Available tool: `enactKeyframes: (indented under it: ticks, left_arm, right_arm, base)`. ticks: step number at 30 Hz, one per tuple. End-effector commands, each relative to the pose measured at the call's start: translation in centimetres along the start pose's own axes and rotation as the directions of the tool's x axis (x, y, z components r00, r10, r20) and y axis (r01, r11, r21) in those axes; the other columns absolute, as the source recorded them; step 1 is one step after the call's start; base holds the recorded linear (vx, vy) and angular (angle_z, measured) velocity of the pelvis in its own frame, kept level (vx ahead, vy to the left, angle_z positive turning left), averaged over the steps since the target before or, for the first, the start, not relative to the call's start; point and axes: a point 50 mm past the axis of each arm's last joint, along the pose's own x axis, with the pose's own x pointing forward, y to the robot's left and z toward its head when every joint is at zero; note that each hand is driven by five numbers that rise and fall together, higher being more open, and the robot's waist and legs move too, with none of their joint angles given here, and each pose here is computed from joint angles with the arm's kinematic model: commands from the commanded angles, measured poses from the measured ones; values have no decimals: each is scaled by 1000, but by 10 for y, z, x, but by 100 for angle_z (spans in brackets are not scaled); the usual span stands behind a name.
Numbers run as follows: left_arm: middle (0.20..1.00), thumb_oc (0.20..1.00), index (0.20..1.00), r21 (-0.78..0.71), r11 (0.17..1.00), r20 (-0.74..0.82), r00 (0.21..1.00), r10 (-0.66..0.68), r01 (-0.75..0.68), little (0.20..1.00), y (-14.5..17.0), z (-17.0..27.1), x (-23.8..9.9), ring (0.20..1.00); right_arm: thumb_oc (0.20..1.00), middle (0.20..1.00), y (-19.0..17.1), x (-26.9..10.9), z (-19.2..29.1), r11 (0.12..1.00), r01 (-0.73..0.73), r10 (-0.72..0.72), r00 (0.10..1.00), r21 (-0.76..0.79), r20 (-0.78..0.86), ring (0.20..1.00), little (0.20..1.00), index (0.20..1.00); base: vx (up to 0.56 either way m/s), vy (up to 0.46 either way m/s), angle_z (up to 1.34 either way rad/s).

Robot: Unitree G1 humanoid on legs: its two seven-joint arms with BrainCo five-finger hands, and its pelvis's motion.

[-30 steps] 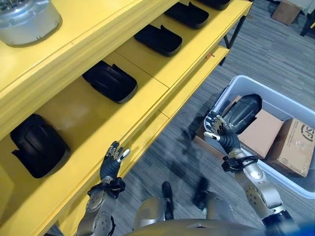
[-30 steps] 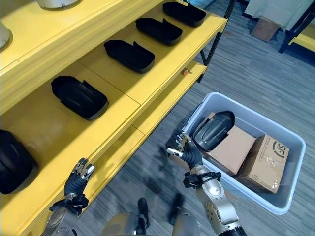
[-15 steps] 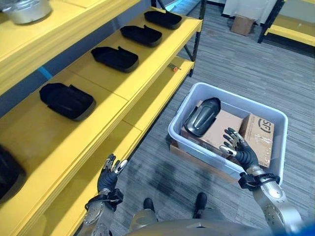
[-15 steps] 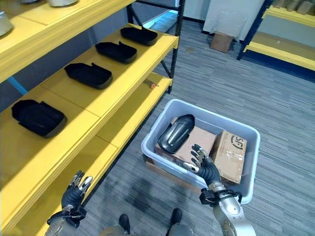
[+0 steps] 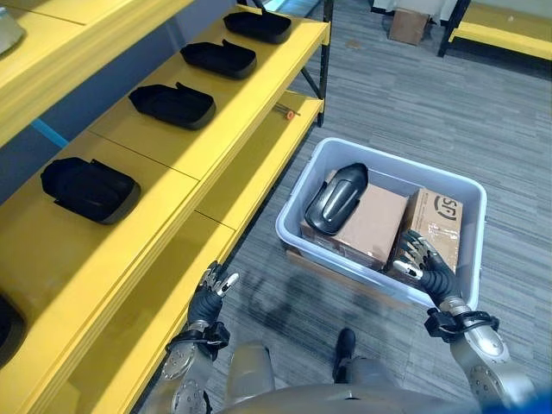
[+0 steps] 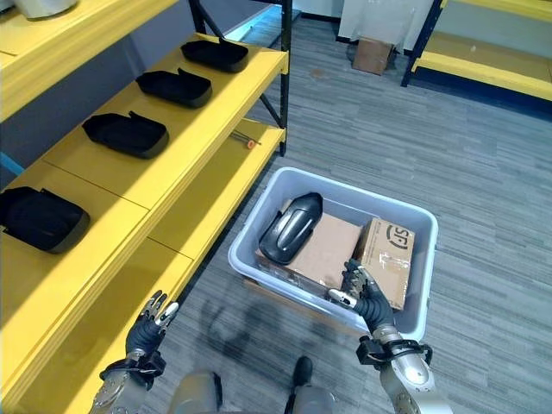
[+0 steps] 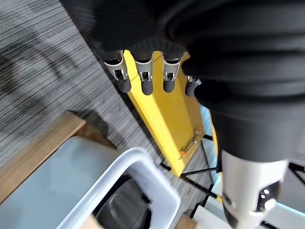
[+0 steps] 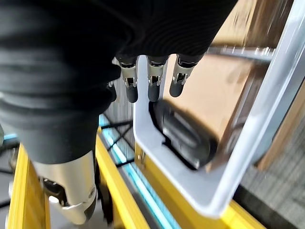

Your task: Move parts from the plastic box to the shelf.

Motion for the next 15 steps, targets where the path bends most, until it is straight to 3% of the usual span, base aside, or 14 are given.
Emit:
enactKeyframes:
  ticks: [1,7,10,15]
  left_arm:
    - [1000,1000,1000,66,997,113,993,-41,34,1000,1,25,-2,1000]
    - [1000,1000,1000,90,994,144,987,-72,60,1000,-3,34,6,1000]
    - [1000,1000,1000,101,995,199,980,7,-27,1000,14,50,7,1000]
    - [1000,1000,1000,129,991,199,980,15,-41,1000,17,52,8,1000]
  right_arm:
    - [1000,1000,4,8,28,999,-39,43,989,-26,142,1000,1000,1000]
    - [1000,1000,11,4,12,998,-41,37,994,37,103,1000,1000,1000]
    - [1000,1000,21,6,5,991,-85,78,994,102,74,1000,1000,1000]
    - [1000,1000,16,3,2,992,-72,66,996,108,57,1000,1000,1000]
  base:
    - [324,336,-36]
    - [243,397,-104]
    - [98,340,-165]
    - [42,27,-3]
